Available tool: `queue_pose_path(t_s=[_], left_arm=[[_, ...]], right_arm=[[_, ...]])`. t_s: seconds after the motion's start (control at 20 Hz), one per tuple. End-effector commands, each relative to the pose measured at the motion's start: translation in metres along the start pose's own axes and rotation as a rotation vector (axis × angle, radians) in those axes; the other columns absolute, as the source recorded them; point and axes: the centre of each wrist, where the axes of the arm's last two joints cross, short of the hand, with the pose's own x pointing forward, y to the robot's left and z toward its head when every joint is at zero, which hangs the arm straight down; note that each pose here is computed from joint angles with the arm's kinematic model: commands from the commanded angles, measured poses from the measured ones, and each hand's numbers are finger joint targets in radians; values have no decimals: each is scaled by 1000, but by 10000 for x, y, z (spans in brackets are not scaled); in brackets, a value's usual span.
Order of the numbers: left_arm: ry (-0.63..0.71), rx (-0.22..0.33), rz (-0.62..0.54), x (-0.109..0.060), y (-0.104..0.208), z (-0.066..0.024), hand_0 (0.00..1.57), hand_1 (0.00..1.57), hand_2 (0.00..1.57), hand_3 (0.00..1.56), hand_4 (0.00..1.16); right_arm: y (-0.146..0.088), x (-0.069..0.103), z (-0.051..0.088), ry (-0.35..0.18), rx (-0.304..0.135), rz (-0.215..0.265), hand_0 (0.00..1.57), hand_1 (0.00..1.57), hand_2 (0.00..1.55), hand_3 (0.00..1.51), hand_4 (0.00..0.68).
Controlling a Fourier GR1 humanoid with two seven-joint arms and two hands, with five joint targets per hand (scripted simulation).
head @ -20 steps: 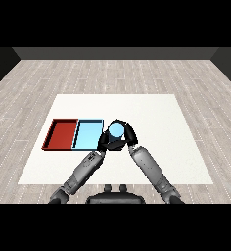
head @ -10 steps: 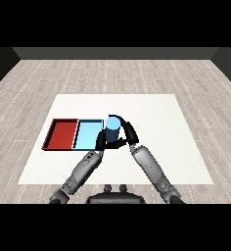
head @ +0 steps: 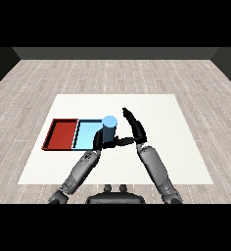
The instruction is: Pick the blue can and put it in the blue box
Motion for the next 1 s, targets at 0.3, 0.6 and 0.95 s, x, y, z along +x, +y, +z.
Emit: queue_pose_path(t_s=[0.3,0.6,0.95], left_arm=[[56,117,-140,48,494,-206,1571,1571,1571,1483,1128],[177,184,-258,103,1058,-392,1571,1571,1571,1485,1133],[415,269,-603,-272,1484,-387,1571,1571,1557,1452,1026]], right_arm=[[-408,-93,407,30,-140,-89,0,0,0,0,0],[-425,-442,359,45,-176,-132,0,0,0,0,0],[-524,-449,334,67,-211,-161,0,0,0,0,0]])
